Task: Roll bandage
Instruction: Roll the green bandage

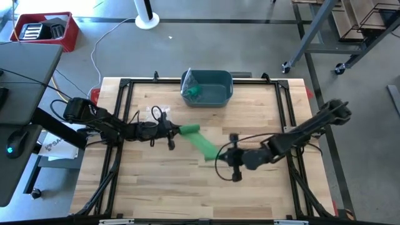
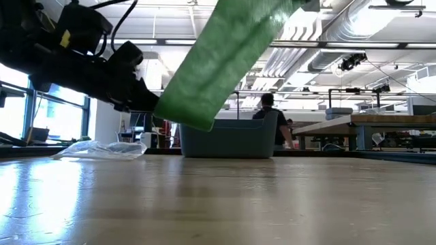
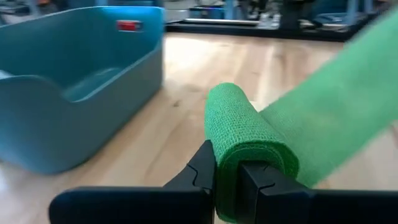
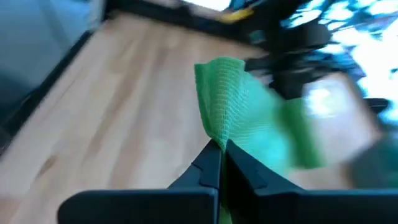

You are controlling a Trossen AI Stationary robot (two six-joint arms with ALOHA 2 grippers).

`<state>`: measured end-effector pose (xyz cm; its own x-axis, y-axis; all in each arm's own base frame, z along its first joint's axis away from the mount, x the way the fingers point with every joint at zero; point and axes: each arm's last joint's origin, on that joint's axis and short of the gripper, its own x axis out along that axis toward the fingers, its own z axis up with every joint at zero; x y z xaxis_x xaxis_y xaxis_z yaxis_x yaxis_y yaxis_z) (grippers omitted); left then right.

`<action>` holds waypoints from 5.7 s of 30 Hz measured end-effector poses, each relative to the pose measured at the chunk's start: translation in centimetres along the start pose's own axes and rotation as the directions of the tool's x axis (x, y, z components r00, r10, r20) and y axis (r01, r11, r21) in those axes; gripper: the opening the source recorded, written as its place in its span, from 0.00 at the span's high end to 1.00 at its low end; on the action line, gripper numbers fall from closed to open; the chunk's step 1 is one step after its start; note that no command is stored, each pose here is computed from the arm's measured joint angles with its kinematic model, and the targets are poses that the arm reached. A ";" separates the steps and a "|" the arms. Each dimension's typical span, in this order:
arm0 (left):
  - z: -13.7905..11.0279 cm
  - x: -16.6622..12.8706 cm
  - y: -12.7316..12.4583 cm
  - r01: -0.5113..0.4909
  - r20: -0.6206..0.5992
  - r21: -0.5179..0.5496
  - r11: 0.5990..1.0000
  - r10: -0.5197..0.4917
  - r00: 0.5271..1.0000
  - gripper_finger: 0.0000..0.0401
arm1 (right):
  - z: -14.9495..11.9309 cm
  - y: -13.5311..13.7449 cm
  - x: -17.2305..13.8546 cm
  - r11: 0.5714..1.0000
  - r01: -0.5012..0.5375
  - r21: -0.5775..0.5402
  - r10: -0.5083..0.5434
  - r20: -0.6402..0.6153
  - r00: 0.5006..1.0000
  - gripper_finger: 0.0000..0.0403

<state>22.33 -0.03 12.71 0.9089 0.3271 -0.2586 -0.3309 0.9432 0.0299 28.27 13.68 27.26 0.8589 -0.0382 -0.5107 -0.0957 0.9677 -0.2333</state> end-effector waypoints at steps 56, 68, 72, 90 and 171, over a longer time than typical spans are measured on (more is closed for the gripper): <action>2.1 0.3 -2.8 0.204 0.076 -0.106 0.973 -0.197 0.977 0.96 | 7.7 -4.4 -4.7 0.981 0.191 -0.024 -0.192 -0.063 0.979 1.00; 3.7 0.8 -5.4 0.311 0.025 -0.067 0.948 -0.310 0.950 0.96 | 8.7 -13.8 -3.7 0.947 0.321 0.010 -0.319 -0.102 0.942 1.00; 3.4 0.9 -5.2 0.296 -0.001 -0.072 0.953 -0.296 0.955 0.96 | 7.5 -15.1 -2.9 0.938 0.347 0.025 -0.339 -0.154 0.928 1.00; 3.5 2.1 -3.0 0.109 -0.008 -0.175 0.978 -0.112 0.994 0.96 | 7.2 -6.2 -2.6 0.911 -0.411 -0.030 0.410 -0.030 0.912 1.00; 3.3 0.3 -7.4 0.547 0.020 -0.084 0.833 -0.548 0.836 0.96 | 9.8 -13.5 -3.7 0.996 -0.051 0.069 0.059 -0.131 0.990 1.00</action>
<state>25.86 -6.76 15.59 0.9466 -0.2418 -0.2132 0.2005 0.9595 -0.1980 31.33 3.21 40.39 0.7787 -0.0129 -0.6273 -0.1044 0.9832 -0.1497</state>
